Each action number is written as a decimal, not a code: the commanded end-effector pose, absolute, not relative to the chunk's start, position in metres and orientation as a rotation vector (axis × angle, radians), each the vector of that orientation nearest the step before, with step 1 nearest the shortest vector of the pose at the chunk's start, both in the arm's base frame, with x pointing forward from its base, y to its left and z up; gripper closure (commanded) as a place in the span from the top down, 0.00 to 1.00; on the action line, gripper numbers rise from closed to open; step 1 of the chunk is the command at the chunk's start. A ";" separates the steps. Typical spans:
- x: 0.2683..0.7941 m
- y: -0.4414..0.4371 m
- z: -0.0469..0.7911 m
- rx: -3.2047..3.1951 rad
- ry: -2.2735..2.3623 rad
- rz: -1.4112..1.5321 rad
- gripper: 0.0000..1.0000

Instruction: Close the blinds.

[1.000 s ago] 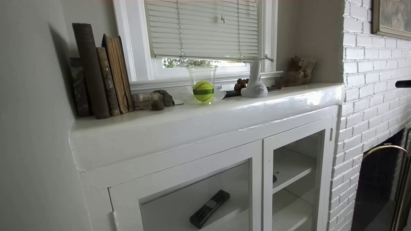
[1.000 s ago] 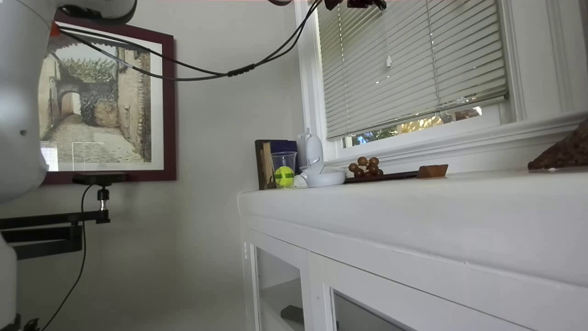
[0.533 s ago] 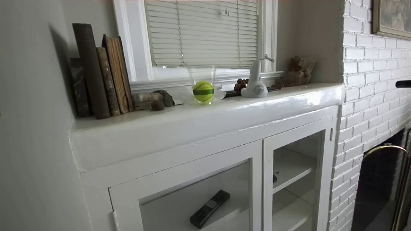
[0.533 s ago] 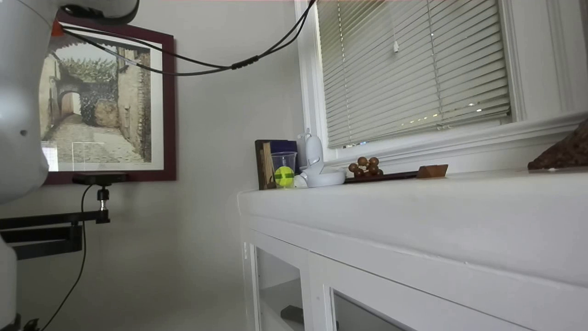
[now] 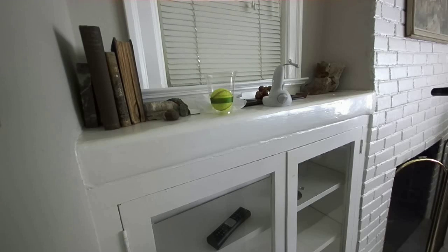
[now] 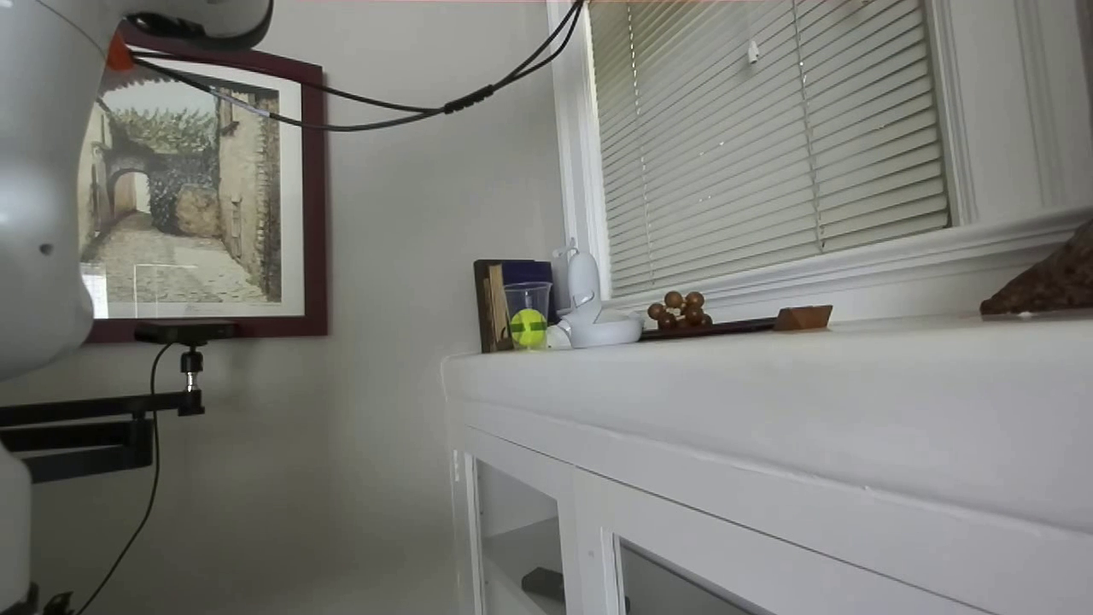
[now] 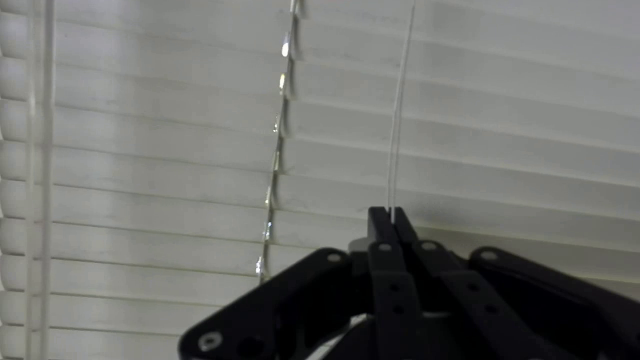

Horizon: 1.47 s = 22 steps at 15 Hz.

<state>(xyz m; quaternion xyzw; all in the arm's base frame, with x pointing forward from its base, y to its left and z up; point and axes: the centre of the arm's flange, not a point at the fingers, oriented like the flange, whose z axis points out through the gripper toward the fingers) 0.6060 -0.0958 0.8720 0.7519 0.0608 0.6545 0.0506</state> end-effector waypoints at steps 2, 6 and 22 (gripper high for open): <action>0.613 -0.107 0.882 2.240 0.177 2.029 0.00; 0.609 -0.102 0.883 2.267 0.195 1.998 0.34; 0.529 -0.058 0.873 2.903 0.391 0.999 1.00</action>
